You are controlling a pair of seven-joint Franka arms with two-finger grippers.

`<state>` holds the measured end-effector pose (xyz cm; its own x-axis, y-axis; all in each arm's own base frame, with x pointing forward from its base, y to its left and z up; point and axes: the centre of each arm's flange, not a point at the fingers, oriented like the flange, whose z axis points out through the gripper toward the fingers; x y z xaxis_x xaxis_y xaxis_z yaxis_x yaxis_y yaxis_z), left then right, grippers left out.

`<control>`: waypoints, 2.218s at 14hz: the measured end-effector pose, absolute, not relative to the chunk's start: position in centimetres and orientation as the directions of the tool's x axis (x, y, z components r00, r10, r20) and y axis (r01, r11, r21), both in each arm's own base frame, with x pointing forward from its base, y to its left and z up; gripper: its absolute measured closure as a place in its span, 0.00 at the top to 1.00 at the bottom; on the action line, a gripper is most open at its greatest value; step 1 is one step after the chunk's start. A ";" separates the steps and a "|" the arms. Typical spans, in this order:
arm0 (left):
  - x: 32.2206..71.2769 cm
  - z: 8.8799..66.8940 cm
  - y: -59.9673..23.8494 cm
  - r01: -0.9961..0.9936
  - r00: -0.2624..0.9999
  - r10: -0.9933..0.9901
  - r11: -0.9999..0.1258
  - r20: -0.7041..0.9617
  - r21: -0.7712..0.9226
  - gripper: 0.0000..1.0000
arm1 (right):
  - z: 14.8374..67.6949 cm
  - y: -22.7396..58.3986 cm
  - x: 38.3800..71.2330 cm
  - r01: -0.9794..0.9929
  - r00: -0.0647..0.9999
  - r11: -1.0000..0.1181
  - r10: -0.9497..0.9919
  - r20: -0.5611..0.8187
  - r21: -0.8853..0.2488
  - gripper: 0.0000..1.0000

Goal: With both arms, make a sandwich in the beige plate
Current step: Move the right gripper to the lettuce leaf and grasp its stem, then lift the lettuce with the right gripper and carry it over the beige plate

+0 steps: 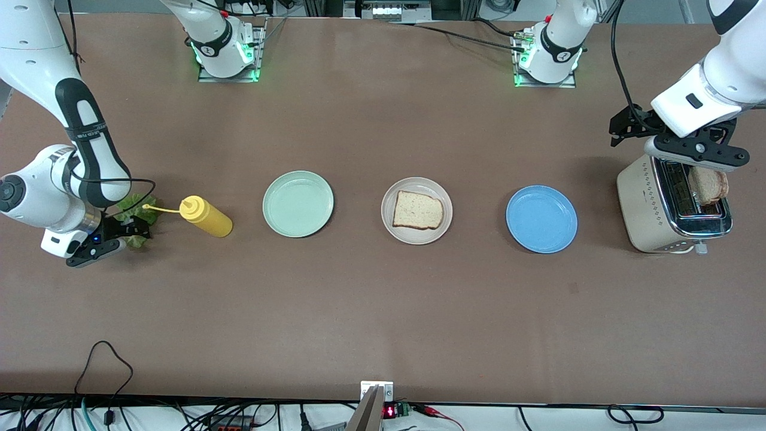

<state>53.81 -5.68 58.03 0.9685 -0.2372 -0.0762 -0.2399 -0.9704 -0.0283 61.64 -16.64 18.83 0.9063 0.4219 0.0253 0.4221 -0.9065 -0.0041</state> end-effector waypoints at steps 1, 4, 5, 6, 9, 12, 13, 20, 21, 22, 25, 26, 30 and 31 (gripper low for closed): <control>53.8 58.0 -5.7 -0.240 0.968 -0.237 -0.970 -0.076 -0.028 1.00 | 18.8 -16.6 61.7 0.422 0.906 -0.906 0.422 0.026 -0.004 0.62; 53.8 58.0 -5.7 -0.240 0.968 -0.237 -0.970 -0.076 -0.028 1.00 | 18.9 -16.6 61.7 0.423 0.906 -0.906 0.422 0.027 -0.003 0.30; 53.8 58.0 -5.7 -0.240 0.968 -0.237 -0.970 -0.076 -0.028 1.00 | 18.9 -16.6 61.8 0.424 0.906 -0.906 0.423 0.028 -0.002 0.21; 53.8 58.0 -5.7 -0.240 0.968 -0.237 -0.970 -0.076 -0.028 1.00 | 19.1 -16.6 61.9 0.428 0.903 -0.904 0.428 0.029 0.001 0.13; 53.8 58.0 -5.7 -0.240 0.968 -0.237 -0.970 -0.076 -0.028 1.00 | 21.0 -16.6 62.8 0.466 0.883 -0.885 0.466 0.053 0.023 0.06; 53.8 58.0 -5.7 -0.240 0.968 -0.237 -0.970 -0.076 -0.028 1.00 | 26.8 -16.6 63.8 0.519 0.850 -0.854 0.521 0.080 0.042 0.05; 53.8 58.0 -5.7 -0.240 0.968 -0.237 -0.970 -0.076 -0.028 1.00 | 29.2 -16.6 64.1 0.541 0.835 -0.839 0.544 0.087 0.055 0.05; 53.8 58.0 -5.7 -0.240 0.968 -0.237 -0.970 -0.076 -0.028 1.00 | 45.7 -8.8 66.3 0.747 0.664 -0.665 0.747 0.042 0.020 0.05; 53.8 58.0 -5.7 -0.240 0.968 -0.237 -0.970 -0.076 -0.028 1.00 | 47.2 -6.9 66.5 0.786 0.617 -0.618 0.786 0.035 0.008 0.05; 53.8 58.0 -5.7 -0.240 0.968 -0.237 -0.970 -0.076 -0.028 1.00 | 48.4 -4.8 66.6 0.827 0.562 -0.562 0.827 0.032 0.001 0.05; 53.8 58.0 -5.7 -0.241 0.968 -0.238 -0.970 -0.076 -0.028 1.00 | 49.7 4.2 66.7 0.922 0.386 -0.386 0.919 0.076 -0.020 0.05; 53.8 58.1 -5.7 -0.241 0.968 -0.238 -0.970 -0.076 -0.028 1.00 | 49.7 7.4 66.4 0.937 0.350 -0.348 0.930 0.112 -0.037 0.05; 53.8 58.0 -5.7 -0.240 0.968 -0.238 -0.970 -0.076 -0.028 1.00 | 49.2 22.3 64.2 0.974 0.228 -0.218 0.938 0.260 -0.067 0.05; 53.8 58.1 -5.7 -0.241 0.968 -0.238 -0.970 -0.076 -0.028 1.00 | 48.6 25.5 63.9 0.972 0.234 -0.229 0.930 0.283 -0.049 0.05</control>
